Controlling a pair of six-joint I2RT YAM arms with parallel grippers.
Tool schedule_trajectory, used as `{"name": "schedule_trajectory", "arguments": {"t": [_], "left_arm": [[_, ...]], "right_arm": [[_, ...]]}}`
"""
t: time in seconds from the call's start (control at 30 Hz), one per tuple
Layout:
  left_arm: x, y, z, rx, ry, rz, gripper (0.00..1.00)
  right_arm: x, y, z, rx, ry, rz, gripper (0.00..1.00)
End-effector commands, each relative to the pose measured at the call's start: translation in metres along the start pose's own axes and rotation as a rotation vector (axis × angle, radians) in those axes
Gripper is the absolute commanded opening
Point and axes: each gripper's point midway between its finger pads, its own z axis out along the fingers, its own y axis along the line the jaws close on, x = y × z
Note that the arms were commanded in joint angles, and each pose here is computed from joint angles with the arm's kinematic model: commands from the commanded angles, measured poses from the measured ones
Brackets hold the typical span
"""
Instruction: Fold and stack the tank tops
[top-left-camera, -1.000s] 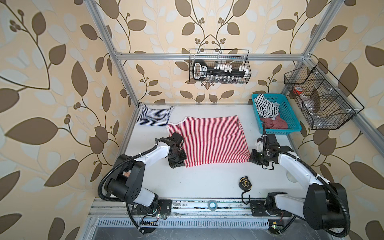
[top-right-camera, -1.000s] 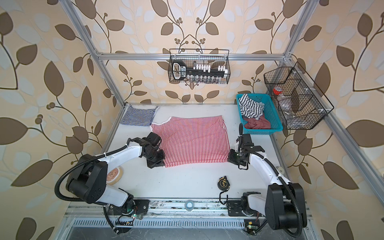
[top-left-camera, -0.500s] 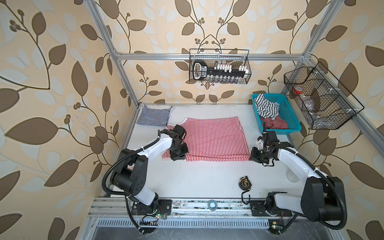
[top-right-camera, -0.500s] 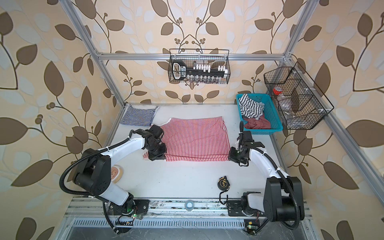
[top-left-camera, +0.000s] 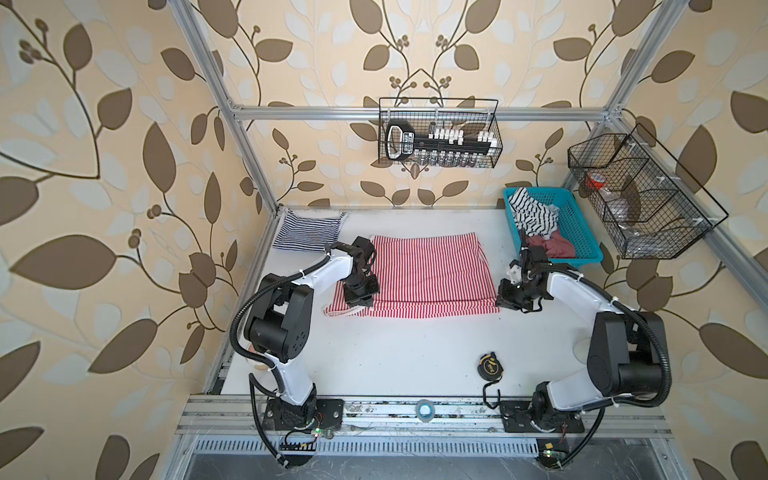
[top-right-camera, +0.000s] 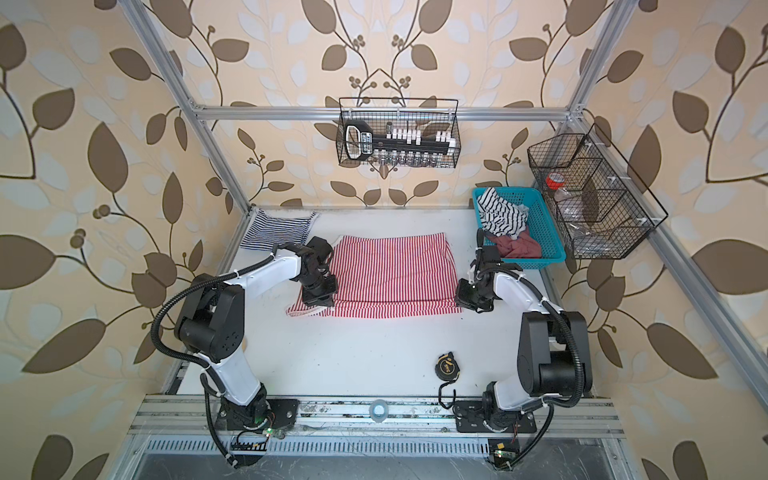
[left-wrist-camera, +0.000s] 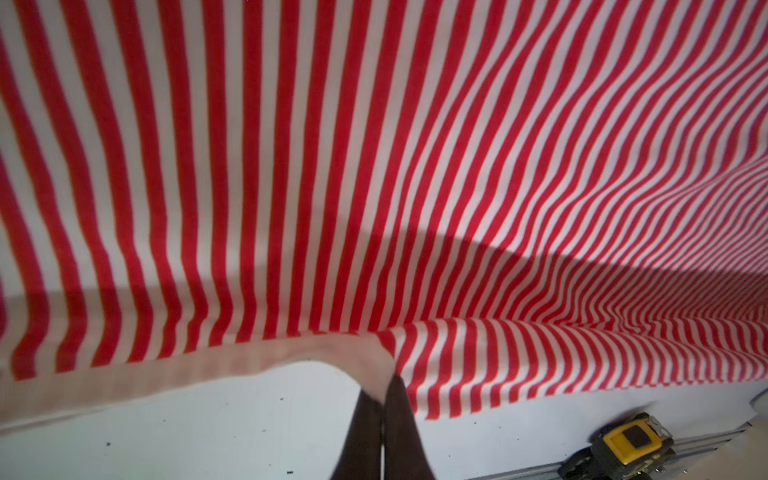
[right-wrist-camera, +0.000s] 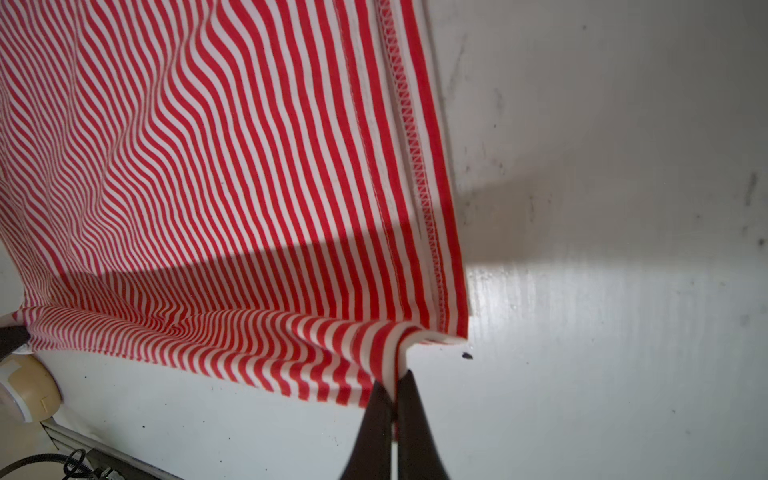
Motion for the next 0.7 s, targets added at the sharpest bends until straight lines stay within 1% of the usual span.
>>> {"name": "schedule_trajectory", "arguments": {"t": [0.0, 0.23, 0.67], "left_arm": [[-0.012, 0.004, -0.01, -0.02, -0.015, 0.012, 0.0], [-0.029, 0.0, -0.012, 0.003, -0.017, 0.007, 0.0], [-0.047, -0.005, 0.003, -0.004, 0.026, 0.024, 0.0]], "right_arm": [[-0.012, 0.003, 0.0, -0.014, 0.001, -0.021, 0.0], [-0.024, 0.007, 0.008, -0.029, 0.02, -0.01, 0.0], [-0.038, 0.003, 0.026, -0.025, 0.054, 0.028, 0.0]]}}
